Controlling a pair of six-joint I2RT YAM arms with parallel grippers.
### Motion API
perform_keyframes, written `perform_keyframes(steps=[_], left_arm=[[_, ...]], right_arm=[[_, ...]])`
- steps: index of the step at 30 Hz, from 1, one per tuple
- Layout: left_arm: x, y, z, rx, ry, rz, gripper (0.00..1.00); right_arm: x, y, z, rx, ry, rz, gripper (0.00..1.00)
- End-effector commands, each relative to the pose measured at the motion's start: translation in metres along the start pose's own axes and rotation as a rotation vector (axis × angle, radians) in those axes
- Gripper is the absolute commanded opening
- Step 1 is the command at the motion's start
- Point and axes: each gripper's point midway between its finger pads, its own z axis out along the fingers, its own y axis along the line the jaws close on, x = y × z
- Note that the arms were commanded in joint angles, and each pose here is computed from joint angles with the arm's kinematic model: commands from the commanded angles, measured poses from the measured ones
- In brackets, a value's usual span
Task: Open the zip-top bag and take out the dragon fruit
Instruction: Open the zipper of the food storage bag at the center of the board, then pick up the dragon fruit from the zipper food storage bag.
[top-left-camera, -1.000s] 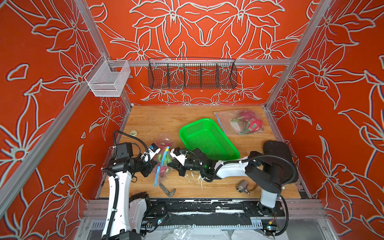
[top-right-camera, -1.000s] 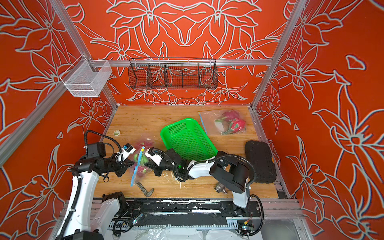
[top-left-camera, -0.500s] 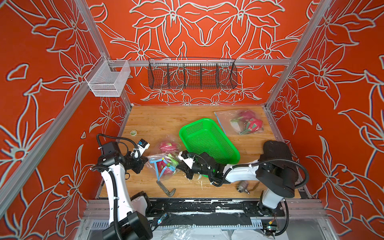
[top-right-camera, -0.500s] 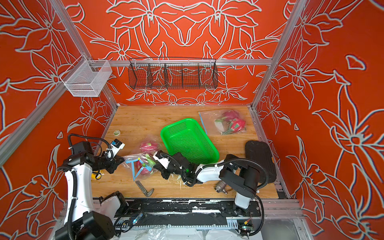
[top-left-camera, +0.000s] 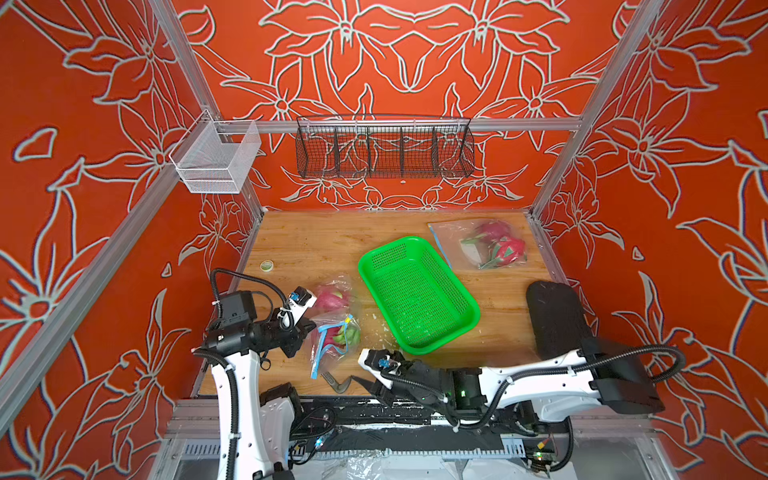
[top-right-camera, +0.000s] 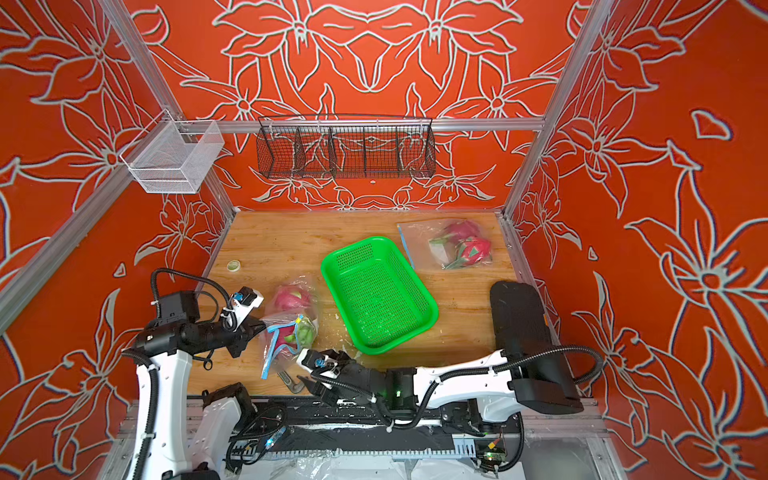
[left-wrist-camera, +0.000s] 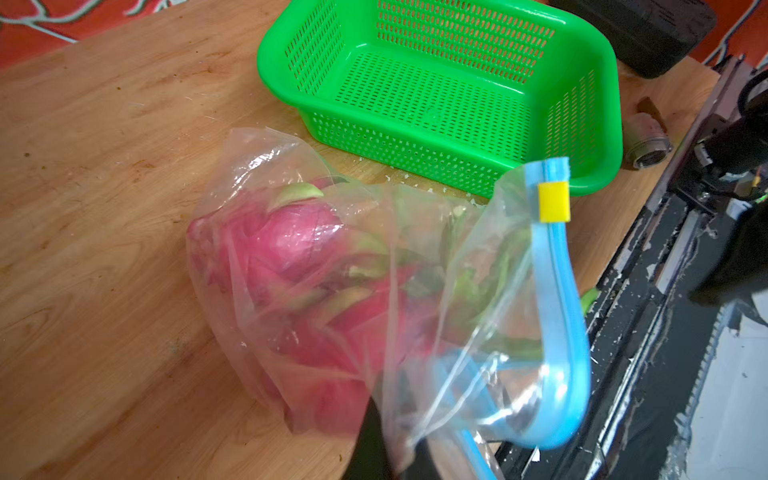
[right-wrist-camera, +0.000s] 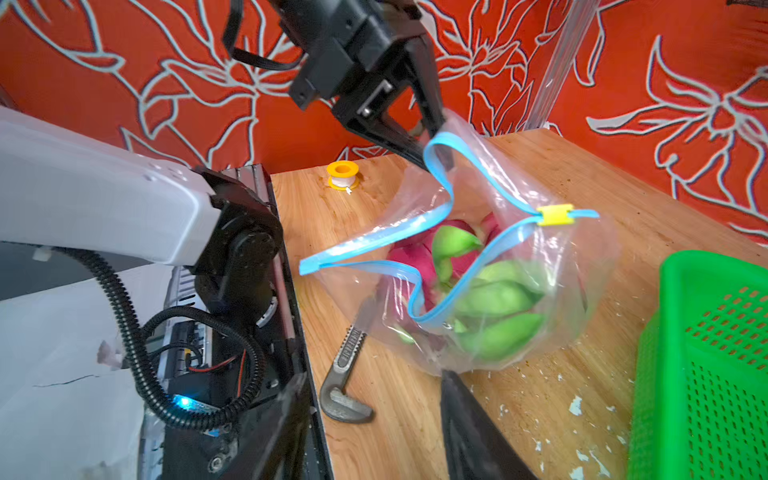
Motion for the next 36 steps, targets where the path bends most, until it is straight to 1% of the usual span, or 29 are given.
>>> perform_keyframes(steps=[1,4,9,17,18,20,21,22,23,24,25,26,27,30,32,36], left_arm=[[-0.007,-0.006,0.002,0.04,-0.039,-0.022,0.0],[-0.004,-0.011,0.004,0.042,-0.04,-0.002,0.0],[-0.003,-0.014,0.004,0.038,-0.039,0.013,0.0],[-0.001,-0.013,0.007,0.046,-0.033,0.014,0.0],[-0.001,-0.013,0.007,0.049,-0.034,0.016,0.0],[0.0,-0.014,0.008,0.05,-0.034,0.016,0.0],[0.001,-0.013,0.008,0.048,-0.033,0.019,0.01],[0.002,-0.013,0.009,0.047,-0.03,0.016,0.08],[0.003,-0.012,0.009,0.043,-0.027,0.019,0.28],[0.004,-0.01,0.01,0.033,-0.021,0.021,0.48],[0.004,-0.006,0.01,0.018,-0.014,0.022,0.6],[0.006,0.0,0.01,-0.004,0.003,0.026,0.7],[0.008,0.008,0.01,-0.031,0.028,0.034,0.76],[0.012,0.032,0.009,-0.083,0.105,0.034,0.8],[0.008,0.047,0.004,-0.091,0.125,0.011,0.85],[-0.01,0.085,-0.002,-0.082,0.081,-0.092,0.91]], right_arm=[[-0.007,-0.005,0.013,0.073,0.02,0.045,0.54],[-0.008,-0.008,0.032,0.115,0.032,0.062,0.54],[-0.005,-0.03,0.06,0.127,0.064,0.17,0.54],[0.007,-0.055,0.088,0.154,0.087,0.248,0.52],[0.008,-0.058,0.093,0.152,0.088,0.257,0.51],[0.008,-0.061,0.101,0.135,0.087,0.273,0.45],[0.006,-0.063,0.104,0.131,0.08,0.277,0.39],[0.005,-0.063,0.106,0.124,0.078,0.274,0.29],[0.003,-0.063,0.108,0.116,0.077,0.27,0.17],[0.0,-0.064,0.107,0.112,0.074,0.268,0.07],[-0.002,-0.063,0.105,0.105,0.071,0.262,0.0],[-0.003,-0.063,0.102,0.102,0.073,0.256,0.0],[-0.005,-0.063,0.098,0.102,0.074,0.253,0.0],[-0.005,-0.066,0.087,0.102,0.078,0.245,0.0],[-0.003,-0.064,0.081,0.091,0.084,0.24,0.0],[0.004,-0.065,0.07,0.088,0.099,0.233,0.0]])
